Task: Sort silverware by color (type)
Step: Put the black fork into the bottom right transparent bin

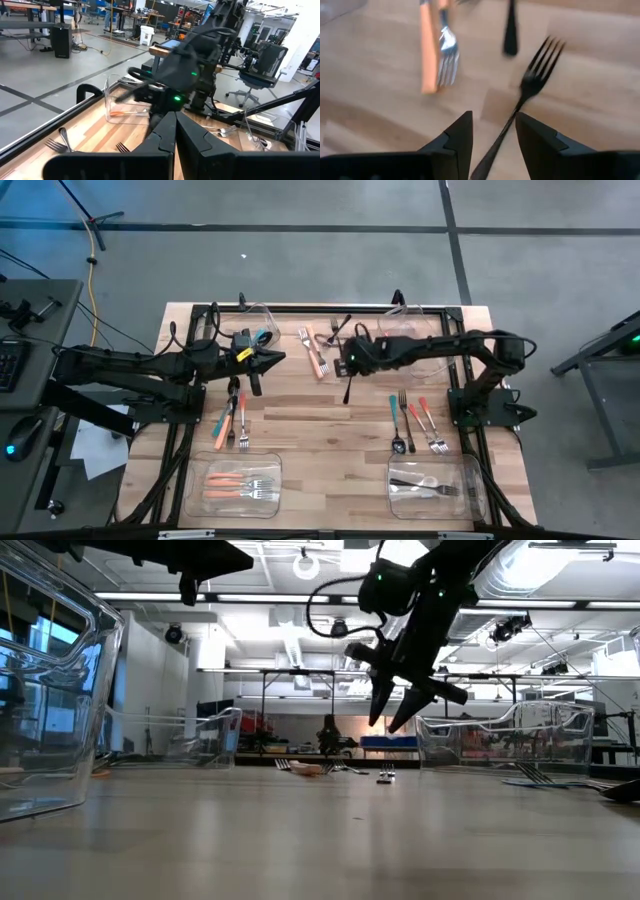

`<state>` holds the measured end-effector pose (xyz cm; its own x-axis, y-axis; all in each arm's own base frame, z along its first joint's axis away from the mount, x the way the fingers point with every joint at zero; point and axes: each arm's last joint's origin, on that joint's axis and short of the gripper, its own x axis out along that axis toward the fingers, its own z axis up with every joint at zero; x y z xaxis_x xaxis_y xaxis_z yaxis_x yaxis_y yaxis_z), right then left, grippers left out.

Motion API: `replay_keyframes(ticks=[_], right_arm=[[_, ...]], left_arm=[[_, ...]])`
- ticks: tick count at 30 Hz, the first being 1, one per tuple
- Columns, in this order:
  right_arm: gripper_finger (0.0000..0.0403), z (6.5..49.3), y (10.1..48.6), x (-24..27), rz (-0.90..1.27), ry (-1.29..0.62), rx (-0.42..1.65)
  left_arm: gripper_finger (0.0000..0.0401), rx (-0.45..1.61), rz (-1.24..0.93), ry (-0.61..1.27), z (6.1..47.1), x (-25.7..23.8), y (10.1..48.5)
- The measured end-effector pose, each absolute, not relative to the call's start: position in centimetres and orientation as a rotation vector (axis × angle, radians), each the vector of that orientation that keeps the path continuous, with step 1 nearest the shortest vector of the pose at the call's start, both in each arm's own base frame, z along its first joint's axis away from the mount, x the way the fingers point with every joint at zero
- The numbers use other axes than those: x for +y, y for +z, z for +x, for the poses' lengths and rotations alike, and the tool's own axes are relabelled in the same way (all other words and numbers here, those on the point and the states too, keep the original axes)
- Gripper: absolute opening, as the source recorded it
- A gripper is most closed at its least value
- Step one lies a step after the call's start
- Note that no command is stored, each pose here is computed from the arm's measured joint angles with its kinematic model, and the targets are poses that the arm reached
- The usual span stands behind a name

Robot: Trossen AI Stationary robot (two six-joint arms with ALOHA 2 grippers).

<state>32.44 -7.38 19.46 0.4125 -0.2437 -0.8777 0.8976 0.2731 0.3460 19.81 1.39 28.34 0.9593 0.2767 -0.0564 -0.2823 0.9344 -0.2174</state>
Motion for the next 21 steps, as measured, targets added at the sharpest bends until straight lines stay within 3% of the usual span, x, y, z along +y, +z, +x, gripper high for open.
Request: replay_keyframes(ticks=[9, 21], right_arm=[[0.0134, 30.8, 19.4, -12.6, 0.995, -0.841, 0.857], [0.0133, 30.2, 19.4, -14.1, 0.857, -0.716, 0.92]], left_arm=[[0.0, 0.025, -0.226, 0.286, 19.8, 1.4, 28.3], [0.0, 0.024, -0.232, 0.286, 19.8, 1.4, 28.3]])
